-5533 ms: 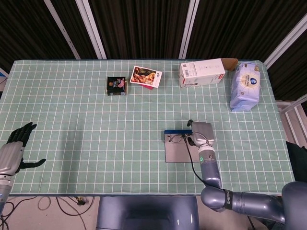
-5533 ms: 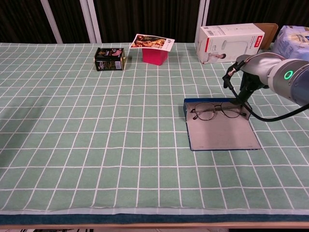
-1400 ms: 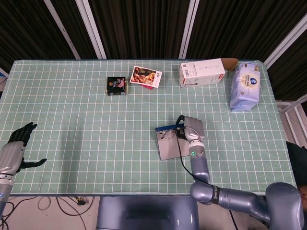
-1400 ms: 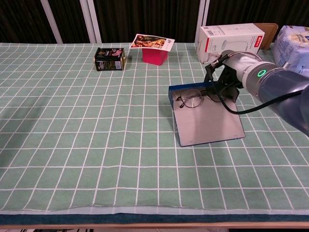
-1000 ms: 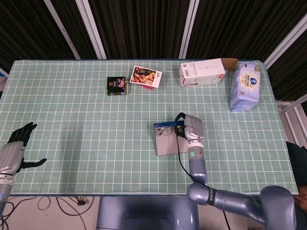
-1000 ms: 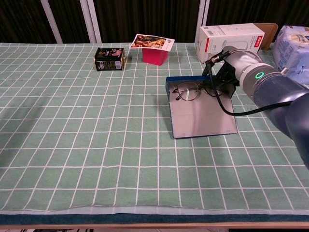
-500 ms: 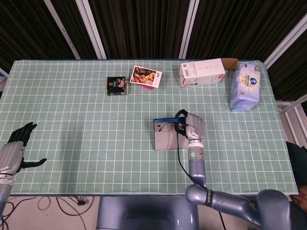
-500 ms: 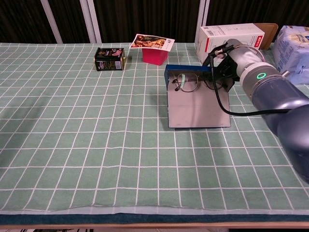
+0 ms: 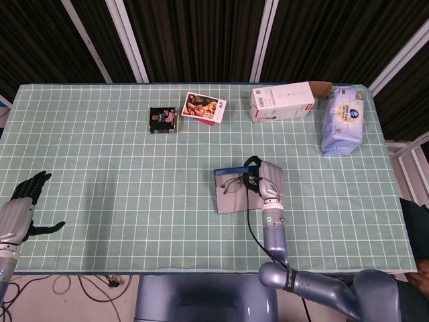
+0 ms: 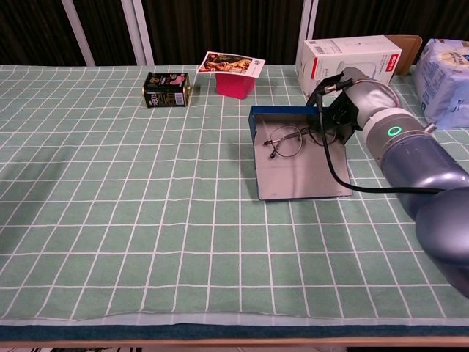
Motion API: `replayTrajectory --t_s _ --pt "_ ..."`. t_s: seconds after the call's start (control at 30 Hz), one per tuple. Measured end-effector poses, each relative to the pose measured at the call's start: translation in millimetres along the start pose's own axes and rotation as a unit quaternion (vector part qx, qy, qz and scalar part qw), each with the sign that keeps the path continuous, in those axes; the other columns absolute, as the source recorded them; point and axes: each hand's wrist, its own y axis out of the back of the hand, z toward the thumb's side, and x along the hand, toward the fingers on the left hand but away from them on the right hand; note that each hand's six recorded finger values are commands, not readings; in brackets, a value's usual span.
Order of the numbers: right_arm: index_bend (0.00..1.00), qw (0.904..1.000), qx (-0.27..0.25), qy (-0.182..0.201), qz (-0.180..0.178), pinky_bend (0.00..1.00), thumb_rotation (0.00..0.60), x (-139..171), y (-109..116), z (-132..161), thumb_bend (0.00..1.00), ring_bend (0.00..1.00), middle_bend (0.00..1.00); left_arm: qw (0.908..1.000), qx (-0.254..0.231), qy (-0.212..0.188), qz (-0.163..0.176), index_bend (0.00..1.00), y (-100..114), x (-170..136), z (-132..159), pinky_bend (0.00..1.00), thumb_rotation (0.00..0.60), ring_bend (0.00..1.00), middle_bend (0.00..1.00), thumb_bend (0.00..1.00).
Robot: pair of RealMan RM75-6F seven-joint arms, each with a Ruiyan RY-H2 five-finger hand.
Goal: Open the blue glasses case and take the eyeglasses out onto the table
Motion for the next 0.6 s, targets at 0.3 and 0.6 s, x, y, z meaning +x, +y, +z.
replayTrajectory --t_s 0.3,0.6 --pt "0.54 0.9999 -0.001 0.008 -0.009 1.00 0.600 2.1 -7.3 -3.7 0.51 1.00 1.00 1.0000 0.000 0.000 -0.001 0.00 -0.1 0.1 0.0 0.00 0.600 0.00 0.00 0.00" --pt "0.54 0.9999 0.001 0.002 -0.012 1.00 0.600 -1.4 -6.1 -5.9 0.51 1.00 1.00 1.0000 -0.001 0.000 0.000 0.00 0.2 -0.1 -0.1 0.00 0.600 0.00 0.00 0.00"
